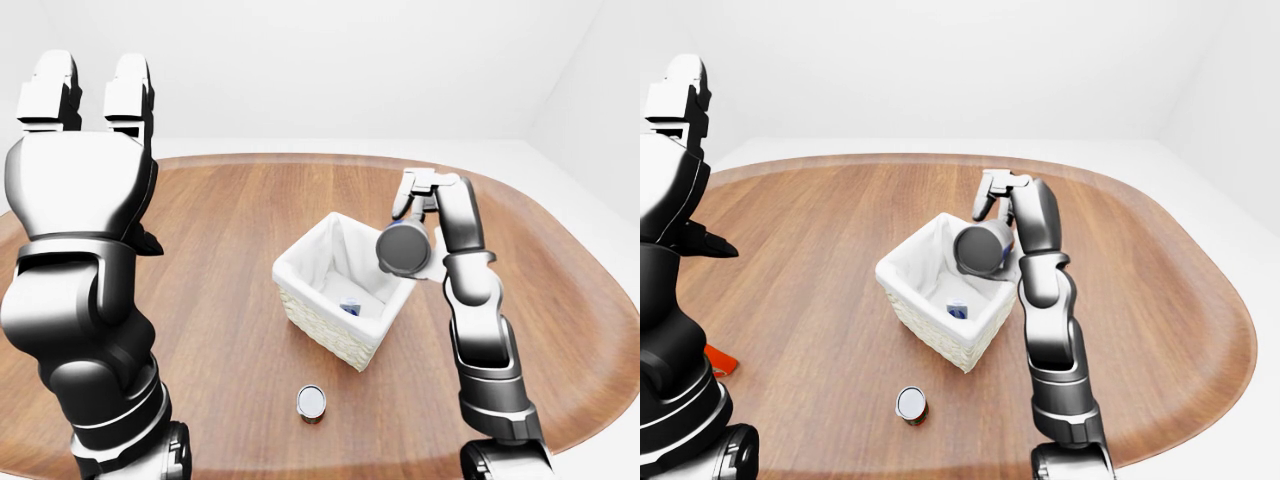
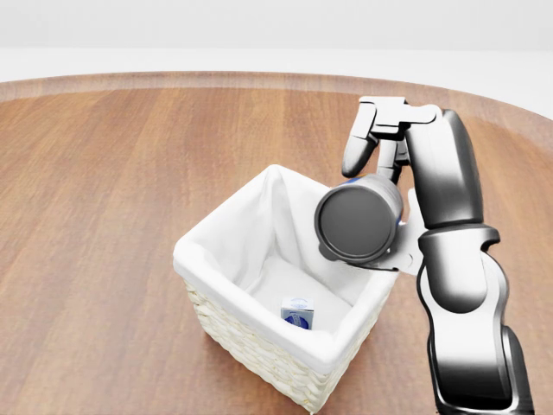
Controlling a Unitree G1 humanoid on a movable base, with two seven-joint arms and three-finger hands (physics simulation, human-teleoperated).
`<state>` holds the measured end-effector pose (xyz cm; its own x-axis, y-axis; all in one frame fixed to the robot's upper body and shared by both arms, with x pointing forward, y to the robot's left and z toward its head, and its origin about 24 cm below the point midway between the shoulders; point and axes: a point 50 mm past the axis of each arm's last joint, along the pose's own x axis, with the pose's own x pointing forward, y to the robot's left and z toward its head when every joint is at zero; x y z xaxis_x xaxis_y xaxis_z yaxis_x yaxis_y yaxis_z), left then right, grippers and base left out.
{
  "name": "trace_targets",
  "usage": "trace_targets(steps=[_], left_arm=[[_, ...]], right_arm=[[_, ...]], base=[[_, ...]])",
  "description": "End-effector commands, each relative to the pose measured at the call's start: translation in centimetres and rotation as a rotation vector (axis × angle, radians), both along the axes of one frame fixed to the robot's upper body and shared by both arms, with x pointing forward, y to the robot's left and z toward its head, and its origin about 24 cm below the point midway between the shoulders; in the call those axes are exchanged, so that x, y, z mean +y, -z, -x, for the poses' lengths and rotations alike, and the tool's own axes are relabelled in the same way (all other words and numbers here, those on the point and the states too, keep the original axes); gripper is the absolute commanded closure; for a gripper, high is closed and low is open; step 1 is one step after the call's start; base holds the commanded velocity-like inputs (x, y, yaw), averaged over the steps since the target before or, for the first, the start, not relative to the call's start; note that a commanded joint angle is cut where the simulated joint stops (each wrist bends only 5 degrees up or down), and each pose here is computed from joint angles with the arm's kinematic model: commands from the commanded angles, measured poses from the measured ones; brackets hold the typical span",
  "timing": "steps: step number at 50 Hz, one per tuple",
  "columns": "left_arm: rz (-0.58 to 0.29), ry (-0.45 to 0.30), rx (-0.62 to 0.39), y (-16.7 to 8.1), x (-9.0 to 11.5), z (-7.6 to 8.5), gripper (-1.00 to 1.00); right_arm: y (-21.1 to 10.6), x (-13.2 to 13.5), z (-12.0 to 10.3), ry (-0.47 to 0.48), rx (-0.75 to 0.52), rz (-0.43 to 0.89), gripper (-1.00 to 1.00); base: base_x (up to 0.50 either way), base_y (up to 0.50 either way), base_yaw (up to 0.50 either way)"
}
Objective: Pick up the alphabet soup and the cream cheese box, and put them in the basket.
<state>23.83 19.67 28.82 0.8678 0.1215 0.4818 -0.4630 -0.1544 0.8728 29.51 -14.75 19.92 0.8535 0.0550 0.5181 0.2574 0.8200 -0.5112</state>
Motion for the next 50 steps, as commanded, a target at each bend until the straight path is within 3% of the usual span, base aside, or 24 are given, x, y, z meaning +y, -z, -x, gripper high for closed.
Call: trace_targets(steps=[1, 8, 19, 32, 50], left_arm=[[0.000, 0.000, -0.001, 0.0, 0.0, 0.0, -1.00], [0.004, 0.004, 0.004, 0.1, 0.0, -0.1, -1.00], [-0.005, -0.001, -0.011, -0.2, 0.0, 0.1, -1.00], [-0.003, 0.003, -0.014, -0.2, 0.0, 0.2, -1.00], [0.002, 0.009, -0.004, -0.1, 0.0, 0.1, -1.00]], right_arm=[[0.4, 1.4, -3.2, -0.011, 0.054, -0.045, 1.00], [2.3, 2.1, -5.5, 0.031, 0.145, -0.048, 1.00], [4.0, 4.0, -7.4, 0.030, 0.178, 0.023, 1.00], [6.0, 6.1, -7.8, 0.052, 0.187, 0.165, 1.00], [6.5, 6.8, -9.1, 0.130, 0.168, 0.278, 1.00]], base=[[0.00, 0.00, 0.00], [0.00, 0.00, 0.00], [0.00, 0.00, 0.00], [0.00, 0.00, 0.00], [0.00, 0.00, 0.00]])
